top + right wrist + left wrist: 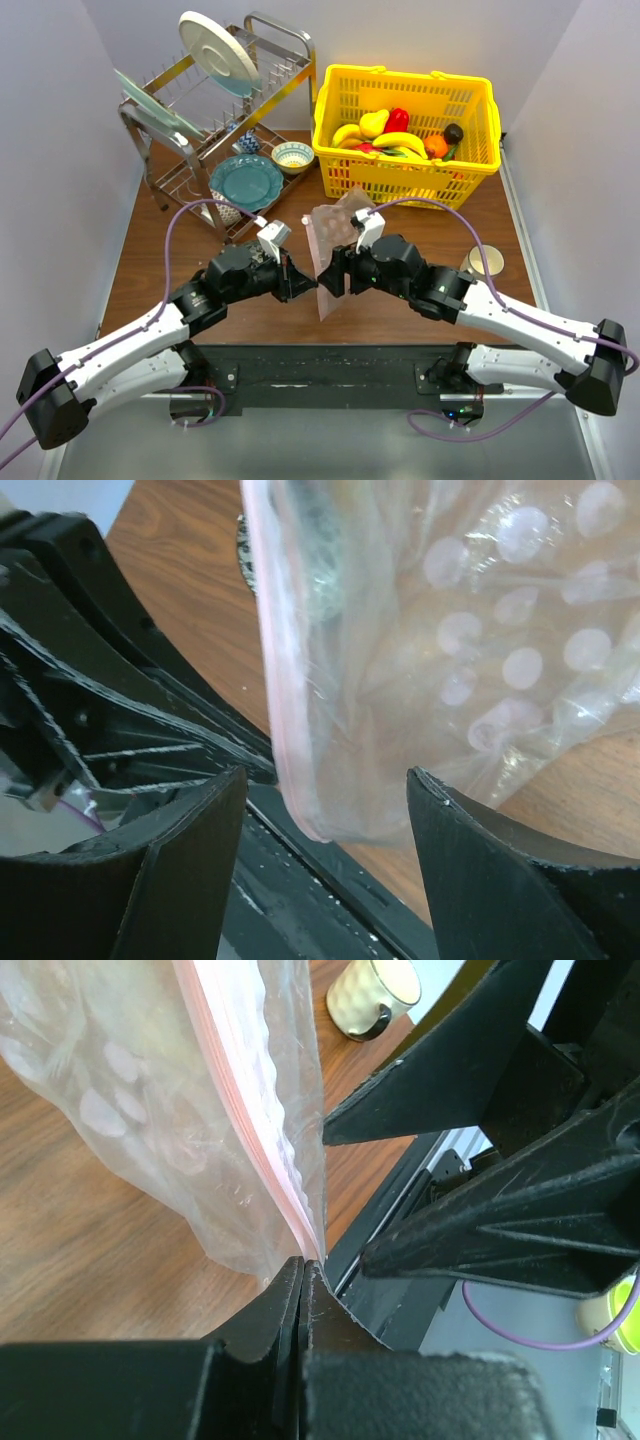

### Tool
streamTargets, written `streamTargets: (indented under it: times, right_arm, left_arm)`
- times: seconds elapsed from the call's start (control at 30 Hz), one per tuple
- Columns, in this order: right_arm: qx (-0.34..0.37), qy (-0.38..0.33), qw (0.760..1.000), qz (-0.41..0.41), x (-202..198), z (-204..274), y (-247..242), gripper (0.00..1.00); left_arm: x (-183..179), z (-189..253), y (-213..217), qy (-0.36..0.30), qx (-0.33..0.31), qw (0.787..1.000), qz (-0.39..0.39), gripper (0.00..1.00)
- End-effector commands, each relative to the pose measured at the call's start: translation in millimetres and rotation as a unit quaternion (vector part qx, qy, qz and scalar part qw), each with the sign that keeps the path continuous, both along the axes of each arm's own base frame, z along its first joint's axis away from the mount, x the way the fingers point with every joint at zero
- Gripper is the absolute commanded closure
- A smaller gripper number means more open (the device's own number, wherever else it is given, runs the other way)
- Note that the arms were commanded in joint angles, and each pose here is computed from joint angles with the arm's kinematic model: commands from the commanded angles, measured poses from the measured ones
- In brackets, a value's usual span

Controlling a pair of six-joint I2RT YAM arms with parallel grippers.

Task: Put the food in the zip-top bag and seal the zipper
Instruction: Open the zipper of the food storage bag at the center of the board.

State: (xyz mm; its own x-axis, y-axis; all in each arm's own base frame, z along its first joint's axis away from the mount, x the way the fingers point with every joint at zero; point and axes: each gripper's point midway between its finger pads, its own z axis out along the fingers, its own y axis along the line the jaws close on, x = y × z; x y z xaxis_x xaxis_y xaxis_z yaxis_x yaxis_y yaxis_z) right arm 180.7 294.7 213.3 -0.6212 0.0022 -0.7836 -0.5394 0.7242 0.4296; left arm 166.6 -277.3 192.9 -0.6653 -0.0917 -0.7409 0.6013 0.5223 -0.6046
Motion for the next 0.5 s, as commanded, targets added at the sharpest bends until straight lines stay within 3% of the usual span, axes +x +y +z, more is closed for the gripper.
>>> streamTargets:
  times: [0.0,0.23,0.47]
  right_arm:
    - [0.025,-0.024,0.999,0.011,5.1,31.9,14.1,0.30]
    - [-0.007,-0.022,0.998,-0.054,25.5,31.5,5.5,0.29]
    - [-0.055,-0.028,0.990,-0.123,38.2,25.4,-22.7,0.31]
  left_arm:
    - [6.0,43.2,-11.7,-0.050,-0.042,0.998,-0.019,1.00]
    - [3.4,55.2,-23.0,-0.055,-0.047,0.996,-0.051,1.00]
    - [7.6,50.0,-15.0,-0.059,-0.030,0.997,-0.031,1.00]
